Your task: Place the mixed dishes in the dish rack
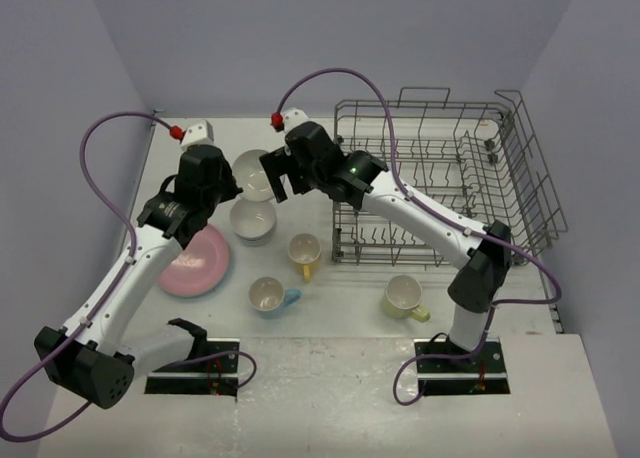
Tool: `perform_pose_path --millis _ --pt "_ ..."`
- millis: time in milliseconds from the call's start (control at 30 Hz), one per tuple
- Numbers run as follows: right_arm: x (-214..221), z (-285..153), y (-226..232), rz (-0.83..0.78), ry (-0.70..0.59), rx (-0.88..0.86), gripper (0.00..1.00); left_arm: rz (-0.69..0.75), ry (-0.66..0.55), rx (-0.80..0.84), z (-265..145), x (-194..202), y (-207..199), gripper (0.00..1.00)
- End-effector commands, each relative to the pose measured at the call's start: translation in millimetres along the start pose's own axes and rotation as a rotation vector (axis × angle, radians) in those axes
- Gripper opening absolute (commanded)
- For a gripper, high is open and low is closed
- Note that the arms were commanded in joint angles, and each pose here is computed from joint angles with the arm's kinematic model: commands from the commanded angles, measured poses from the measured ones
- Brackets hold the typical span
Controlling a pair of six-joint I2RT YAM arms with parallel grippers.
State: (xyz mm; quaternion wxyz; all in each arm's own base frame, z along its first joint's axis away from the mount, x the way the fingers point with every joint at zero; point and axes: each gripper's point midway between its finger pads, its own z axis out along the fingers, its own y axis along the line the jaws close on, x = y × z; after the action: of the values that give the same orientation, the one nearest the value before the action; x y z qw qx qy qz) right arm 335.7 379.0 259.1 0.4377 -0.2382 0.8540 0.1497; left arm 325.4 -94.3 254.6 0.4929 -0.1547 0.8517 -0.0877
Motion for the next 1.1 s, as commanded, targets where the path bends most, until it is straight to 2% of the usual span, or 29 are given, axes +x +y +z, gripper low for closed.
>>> perform_pose_path --millis 0,133,167,267,333,533,733,800,833,867,900,967,1033,1067 --pt "-38.5 -42.5 11.9 -0.193 -0.171 -0.124 0.99 -0.035 -0.112 0.046 -8.1 -43.6 -20.8 0.0" --pt "-47.4 -73.1 31.4 -0.42 -0.308 -0.298 0.99 -0.002 -0.079 0.023 -4.1 -40.4 -19.5 0.0" --pt "-48.2 -78.7 36.7 -0.524 -0.35 -0.341 0.99 0.004 -0.075 0.024 -3.8 -40.5 -20.1 0.0" --pt "-18.0 -85.5 55.3 -0.744 -0.354 -0.509 0.99 0.008 -0.077 0.041 -9.3 -45.8 -23.8 0.0" --pt "-1.3 -87.2 64.0 -0.818 -0.33 -0.6 0.99 0.019 -0.063 0.06 -12.2 -45.0 -26.9 0.0" --pt "-9.9 -70.1 65.8 -0.996 -0.375 -0.574 0.99 0.083 0.021 0.162 -20.0 -35.2 -44.1 0.0" --pt "1.5 -44.8 64.6 -1.114 -0.319 -0.547 0.99 0.118 0.057 0.225 -33.5 -41.1 -56.9 0.0" --pt "6.5 -33.3 61.6 -1.118 -0.303 -0.519 0.89 0.122 0.061 0.261 -38.9 -43.7 -63.4 0.0" --pt "5.0 -26.2 59.9 -1.122 -0.322 -0.478 0.65 0.128 0.067 0.273 -39.0 -42.4 -65.4 0.0" --pt "-6.5 -27.7 59.5 -1.121 -0.361 -0.447 0.54 0.131 0.074 0.282 -39.4 -41.4 -66.8 0.0" --pt "-0.3 -23.3 59.7 -1.129 -0.36 -0.442 0.45 0.135 0.089 0.305 -39.7 -38.4 -70.8 0.0" --pt "-5.9 -23.4 60.0 -1.149 -0.391 -0.419 0.3 0.145 0.115 0.315 -35.0 -32.3 -73.4 0.0" --pt "-3.7 -22.5 60.2 -1.162 -0.375 -0.422 0.04 0.147 0.13 0.321 -32.2 -28.6 -75.4 0.0" --pt "-7.3 -22.8 58.6 -1.156 -0.374 -0.41 0.0 0.147 0.13 0.321 -31.9 -28.8 -75.7 0.0"
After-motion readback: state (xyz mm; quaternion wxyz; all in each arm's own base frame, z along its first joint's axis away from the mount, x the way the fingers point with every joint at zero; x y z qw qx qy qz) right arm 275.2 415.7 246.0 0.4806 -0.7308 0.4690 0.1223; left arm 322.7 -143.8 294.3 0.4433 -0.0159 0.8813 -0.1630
